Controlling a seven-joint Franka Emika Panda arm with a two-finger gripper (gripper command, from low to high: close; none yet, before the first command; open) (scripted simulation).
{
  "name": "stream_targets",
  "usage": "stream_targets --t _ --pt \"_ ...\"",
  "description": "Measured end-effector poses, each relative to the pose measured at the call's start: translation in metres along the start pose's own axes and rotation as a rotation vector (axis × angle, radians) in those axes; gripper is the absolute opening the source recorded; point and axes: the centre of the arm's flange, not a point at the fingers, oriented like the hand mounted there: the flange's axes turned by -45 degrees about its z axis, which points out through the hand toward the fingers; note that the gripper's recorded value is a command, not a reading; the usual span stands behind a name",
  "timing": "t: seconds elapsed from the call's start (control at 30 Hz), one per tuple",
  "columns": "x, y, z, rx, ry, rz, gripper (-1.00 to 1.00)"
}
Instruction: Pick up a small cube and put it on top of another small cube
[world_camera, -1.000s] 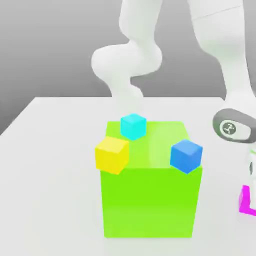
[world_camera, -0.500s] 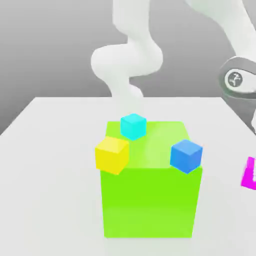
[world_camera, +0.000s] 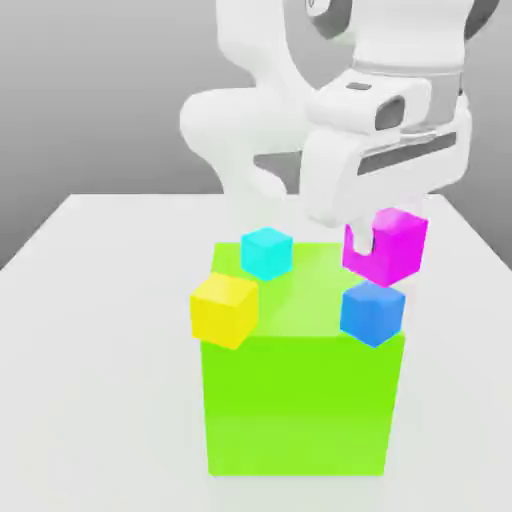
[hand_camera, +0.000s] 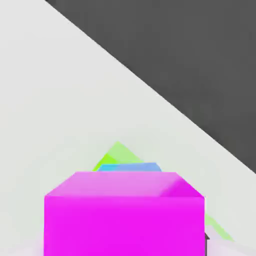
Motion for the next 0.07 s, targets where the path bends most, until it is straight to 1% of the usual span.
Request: stream_targets --t 0.07 --pt "0.0 0.0 0.0 0.0 0.0 0.0 1.0"
